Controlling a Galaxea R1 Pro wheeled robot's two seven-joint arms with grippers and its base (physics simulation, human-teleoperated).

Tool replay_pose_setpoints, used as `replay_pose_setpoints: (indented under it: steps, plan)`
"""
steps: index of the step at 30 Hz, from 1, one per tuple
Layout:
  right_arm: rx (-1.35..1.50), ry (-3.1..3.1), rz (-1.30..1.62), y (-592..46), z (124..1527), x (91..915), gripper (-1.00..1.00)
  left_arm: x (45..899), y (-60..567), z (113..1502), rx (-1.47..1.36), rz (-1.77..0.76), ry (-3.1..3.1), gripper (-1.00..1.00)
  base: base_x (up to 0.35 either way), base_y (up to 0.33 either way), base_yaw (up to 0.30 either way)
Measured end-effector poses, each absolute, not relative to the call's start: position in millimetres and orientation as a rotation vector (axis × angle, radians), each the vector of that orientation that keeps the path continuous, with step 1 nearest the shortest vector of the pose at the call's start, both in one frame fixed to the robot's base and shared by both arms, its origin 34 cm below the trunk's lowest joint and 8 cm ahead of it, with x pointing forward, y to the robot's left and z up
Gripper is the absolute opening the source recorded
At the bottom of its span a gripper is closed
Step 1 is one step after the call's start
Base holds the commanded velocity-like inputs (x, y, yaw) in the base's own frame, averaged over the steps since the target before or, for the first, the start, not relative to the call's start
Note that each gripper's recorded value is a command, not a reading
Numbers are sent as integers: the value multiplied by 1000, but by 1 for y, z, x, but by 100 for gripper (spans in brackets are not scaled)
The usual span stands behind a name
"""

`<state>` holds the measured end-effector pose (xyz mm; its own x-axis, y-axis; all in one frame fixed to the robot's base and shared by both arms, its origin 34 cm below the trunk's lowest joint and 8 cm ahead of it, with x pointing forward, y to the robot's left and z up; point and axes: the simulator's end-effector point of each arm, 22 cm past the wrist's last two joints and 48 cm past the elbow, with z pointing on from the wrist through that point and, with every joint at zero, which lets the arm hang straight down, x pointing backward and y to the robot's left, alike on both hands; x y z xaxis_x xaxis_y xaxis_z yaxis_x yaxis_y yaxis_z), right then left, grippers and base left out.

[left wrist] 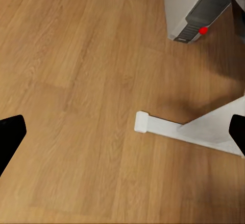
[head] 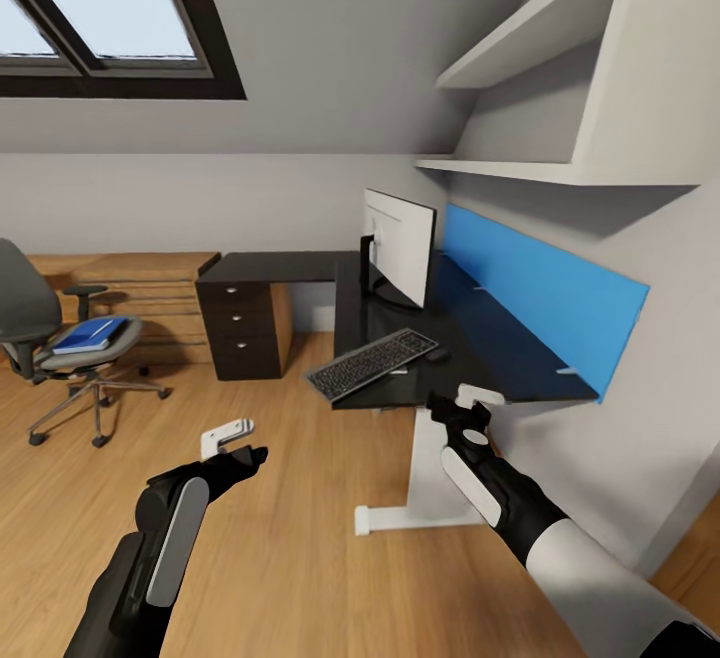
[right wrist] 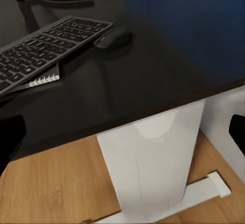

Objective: In the bedroom, organize the workspace by keeping the computer under the desk, ensuring the monitor is on the desk, placing the keyboard on the desk next to the monitor, placing the mouse on the desk next to the keyboard, moving the folder from the swivel chair onto the desk next to the mouse, stacking the notebook on top of the folder with the pen on top of the notebook, and positioning the swivel chair next to the desk.

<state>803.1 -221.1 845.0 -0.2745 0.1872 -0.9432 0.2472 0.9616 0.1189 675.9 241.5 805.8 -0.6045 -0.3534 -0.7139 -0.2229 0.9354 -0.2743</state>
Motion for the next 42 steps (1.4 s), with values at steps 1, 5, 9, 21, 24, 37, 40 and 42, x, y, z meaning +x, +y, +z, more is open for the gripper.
replay_pose_setpoints:
  steps: [1,5,9,21,24,37,40,42]
  plan:
    - [317,1860,-60,-221,845,803,100,676,242,806,-406,-198,2242,100,271,0,0]
    - [318,1859,-60,-221,845,803,100,676,241,806,-406,-203,2242,100,244,0,0]
    - [319,1859,-61,-221,845,803,100,676,241,806,-406,-204,2243,100,131,0,0]
    - [321,1863,-65,-224,843,803,100,676,243,806,-407,-202,2242,100,152,0,0]
    - [320,1865,-65,-224,842,803,100,676,243,806,-407,-201,2242,100,286,0,0]
    - [285,1868,-119,-235,836,803,100,676,248,805,-422,-199,2240,100,158,0,0]
    - [267,1865,-139,-239,836,803,100,676,249,805,-424,-198,2240,100,63,0,0]
    - [261,1867,-152,-242,834,803,100,676,249,805,-424,-197,2240,100,26,0,0]
